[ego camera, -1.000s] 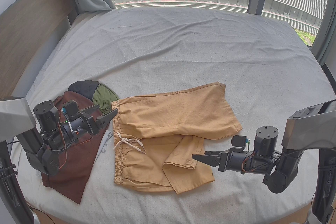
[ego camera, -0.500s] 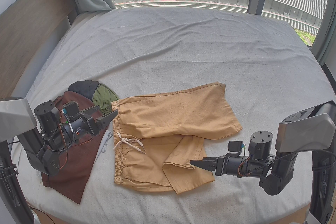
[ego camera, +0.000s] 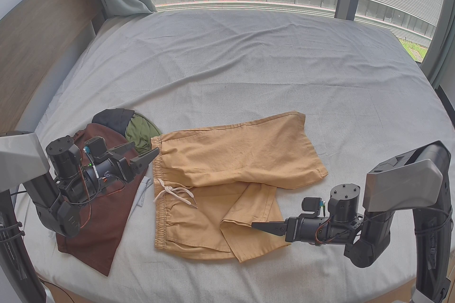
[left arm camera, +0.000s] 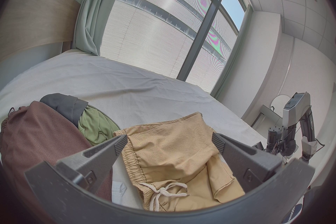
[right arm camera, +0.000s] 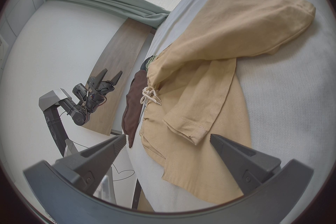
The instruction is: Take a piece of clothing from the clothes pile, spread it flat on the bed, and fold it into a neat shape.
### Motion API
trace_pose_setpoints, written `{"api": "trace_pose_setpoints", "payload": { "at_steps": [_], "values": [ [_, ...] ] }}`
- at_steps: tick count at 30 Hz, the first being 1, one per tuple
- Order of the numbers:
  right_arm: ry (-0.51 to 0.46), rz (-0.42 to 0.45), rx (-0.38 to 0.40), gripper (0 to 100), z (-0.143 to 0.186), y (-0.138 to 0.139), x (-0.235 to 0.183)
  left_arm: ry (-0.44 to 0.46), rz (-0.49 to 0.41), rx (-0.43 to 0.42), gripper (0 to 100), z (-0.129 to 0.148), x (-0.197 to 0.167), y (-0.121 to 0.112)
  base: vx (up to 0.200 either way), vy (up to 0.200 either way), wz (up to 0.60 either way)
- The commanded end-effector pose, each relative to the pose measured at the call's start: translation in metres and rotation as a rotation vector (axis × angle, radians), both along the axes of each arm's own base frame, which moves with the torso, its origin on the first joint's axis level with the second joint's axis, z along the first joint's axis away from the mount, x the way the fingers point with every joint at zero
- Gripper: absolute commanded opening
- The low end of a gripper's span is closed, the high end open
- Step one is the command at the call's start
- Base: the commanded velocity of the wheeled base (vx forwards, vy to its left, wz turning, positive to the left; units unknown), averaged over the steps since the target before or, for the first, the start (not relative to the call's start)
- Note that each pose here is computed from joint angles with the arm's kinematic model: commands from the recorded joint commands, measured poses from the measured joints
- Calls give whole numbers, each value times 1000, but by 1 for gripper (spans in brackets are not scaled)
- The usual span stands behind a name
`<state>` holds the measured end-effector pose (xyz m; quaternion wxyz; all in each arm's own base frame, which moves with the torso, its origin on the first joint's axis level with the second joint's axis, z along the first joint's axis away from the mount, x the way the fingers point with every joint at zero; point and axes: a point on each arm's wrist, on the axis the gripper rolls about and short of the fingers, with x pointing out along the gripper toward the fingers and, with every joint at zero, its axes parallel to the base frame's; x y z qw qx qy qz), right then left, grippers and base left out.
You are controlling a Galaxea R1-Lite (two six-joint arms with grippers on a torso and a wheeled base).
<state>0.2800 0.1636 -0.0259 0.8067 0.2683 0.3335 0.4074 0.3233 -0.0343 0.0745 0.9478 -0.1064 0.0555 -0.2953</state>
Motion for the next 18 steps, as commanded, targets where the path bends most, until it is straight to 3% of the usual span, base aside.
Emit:
{"api": "trace_pose_setpoints", "payload": {
  "at_steps": [1,18],
  "values": [
    [22,7,-10,100,-10,3,0,-1,1,-2,100,0,0,0,0,0,0],
    [7,-11,-11,100,-22,14,10,-8,1,-2,100,2,0,0,0,0,0]
  ]
}}
